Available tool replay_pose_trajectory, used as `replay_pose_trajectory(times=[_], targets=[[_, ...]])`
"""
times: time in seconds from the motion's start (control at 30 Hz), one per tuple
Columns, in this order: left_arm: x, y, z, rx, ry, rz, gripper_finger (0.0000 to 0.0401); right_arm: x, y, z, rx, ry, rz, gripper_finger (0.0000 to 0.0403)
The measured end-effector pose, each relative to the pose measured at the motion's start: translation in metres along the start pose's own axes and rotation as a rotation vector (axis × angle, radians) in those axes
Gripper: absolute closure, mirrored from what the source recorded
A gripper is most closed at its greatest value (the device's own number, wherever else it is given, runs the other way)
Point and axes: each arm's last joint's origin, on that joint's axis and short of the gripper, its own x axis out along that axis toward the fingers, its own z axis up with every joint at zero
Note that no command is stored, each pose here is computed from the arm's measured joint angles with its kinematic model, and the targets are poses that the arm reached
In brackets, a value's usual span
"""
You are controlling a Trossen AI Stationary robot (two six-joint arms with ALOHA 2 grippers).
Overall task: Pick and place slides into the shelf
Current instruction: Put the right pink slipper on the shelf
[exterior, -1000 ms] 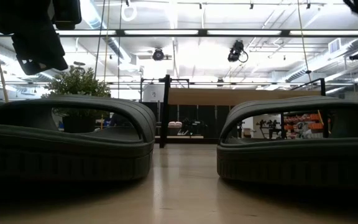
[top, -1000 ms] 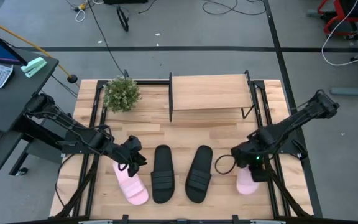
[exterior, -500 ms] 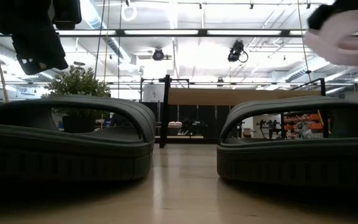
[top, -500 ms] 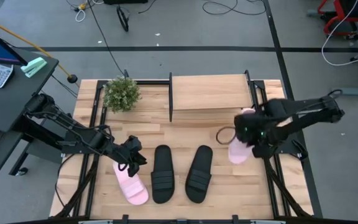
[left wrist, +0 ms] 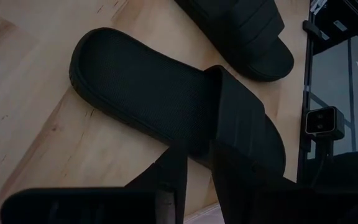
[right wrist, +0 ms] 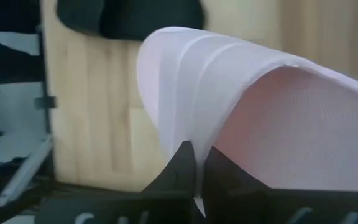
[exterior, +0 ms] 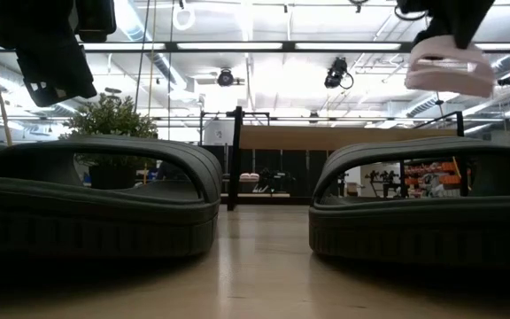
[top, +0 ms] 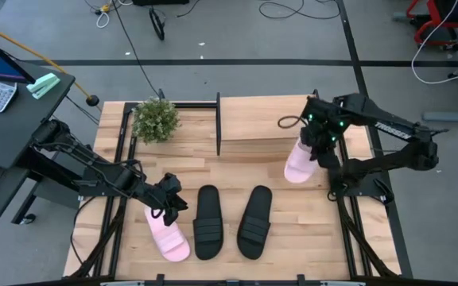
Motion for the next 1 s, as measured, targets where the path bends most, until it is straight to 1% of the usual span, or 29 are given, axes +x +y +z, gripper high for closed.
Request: replay_pose_trajectory(times=[0.1, 0.23, 0.37, 0.5, 0.6, 0.67, 0.77, 0.93, 1.0], targets=[[0.0, 0.0, 0.0, 0.0, 0.0, 0.0, 0.0328, -0.001, -0.013, 0.002, -0.016, 0.002, -0.074, 0.0394], [0.0, 0.0, 0.0, -0.013, 0.0, 0.0, 0.0334, 0.002, -0.029, 0.01, -0.056, 0.0, -0.133, 0.0394], [0.0, 0.0, 0.0, -0.037, 0.0, 0.0, 0.034, 0.008, -0.04, 0.019, -0.132, 0.011, -0.133, 0.0394], [0.0, 0.0, 0.0, -0.058, 0.0, 0.0, 0.0344, 0.004, -0.049, 0.031, -0.177, 0.033, -0.126, 0.0394], [0.0, 0.0, 0.0, -0.083, 0.0, 0.0, 0.0346, -0.008, -0.057, 0.04, -0.186, 0.051, -0.148, 0.0394], [0.0, 0.0, 0.0, -0.102, 0.0, 0.0, 0.0346, -0.019, -0.061, 0.046, -0.178, 0.033, -0.17, 0.0394], [0.0, 0.0, 0.0, -0.106, 0.0, -0.001, 0.0344, -0.039, -0.059, 0.051, -0.192, -0.004, -0.22, 0.0394], [0.0, 0.0, 0.0, -0.088, 0.0, -0.001, 0.035, -0.066, -0.055, 0.051, -0.184, -0.038, -0.375, 0.0394], [0.0, 0.0, 0.0, -0.074, 0.0, 0.0, 0.0353, -0.072, -0.055, 0.047, -0.166, -0.049, -0.396, 0.0394]])
